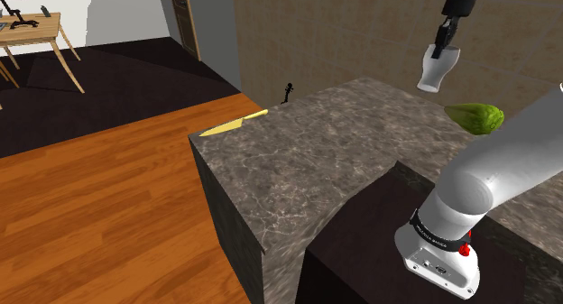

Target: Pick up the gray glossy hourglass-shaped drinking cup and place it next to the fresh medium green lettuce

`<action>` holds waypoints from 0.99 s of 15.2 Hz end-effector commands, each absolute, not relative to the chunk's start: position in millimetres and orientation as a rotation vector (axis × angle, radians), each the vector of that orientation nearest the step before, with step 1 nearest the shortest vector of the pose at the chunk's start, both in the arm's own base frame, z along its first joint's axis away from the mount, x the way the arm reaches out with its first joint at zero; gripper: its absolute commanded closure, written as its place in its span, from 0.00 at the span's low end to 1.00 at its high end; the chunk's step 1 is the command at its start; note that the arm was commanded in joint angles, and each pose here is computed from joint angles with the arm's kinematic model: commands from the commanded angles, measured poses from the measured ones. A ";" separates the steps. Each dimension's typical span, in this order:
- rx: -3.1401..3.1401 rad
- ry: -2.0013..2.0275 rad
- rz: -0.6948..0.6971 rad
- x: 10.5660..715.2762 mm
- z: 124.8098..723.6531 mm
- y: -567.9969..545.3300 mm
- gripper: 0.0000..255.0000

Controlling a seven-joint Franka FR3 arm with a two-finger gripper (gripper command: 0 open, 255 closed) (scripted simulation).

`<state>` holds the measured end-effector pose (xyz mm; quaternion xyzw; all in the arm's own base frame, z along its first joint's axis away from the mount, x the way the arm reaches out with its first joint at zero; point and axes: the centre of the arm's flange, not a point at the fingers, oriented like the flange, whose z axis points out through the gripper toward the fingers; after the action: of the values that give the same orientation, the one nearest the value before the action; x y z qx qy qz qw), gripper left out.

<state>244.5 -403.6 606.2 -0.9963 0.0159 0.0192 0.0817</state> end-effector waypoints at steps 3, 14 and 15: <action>-2.978 0.044 0.057 223.4 606.9 -449.4 1.00; -2.978 0.044 0.057 162.9 607.5 -581.4 1.00; -2.978 0.044 0.057 157.7 607.5 -592.7 1.00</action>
<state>163.9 -580.9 607.6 -0.9965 0.0170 0.0197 0.0800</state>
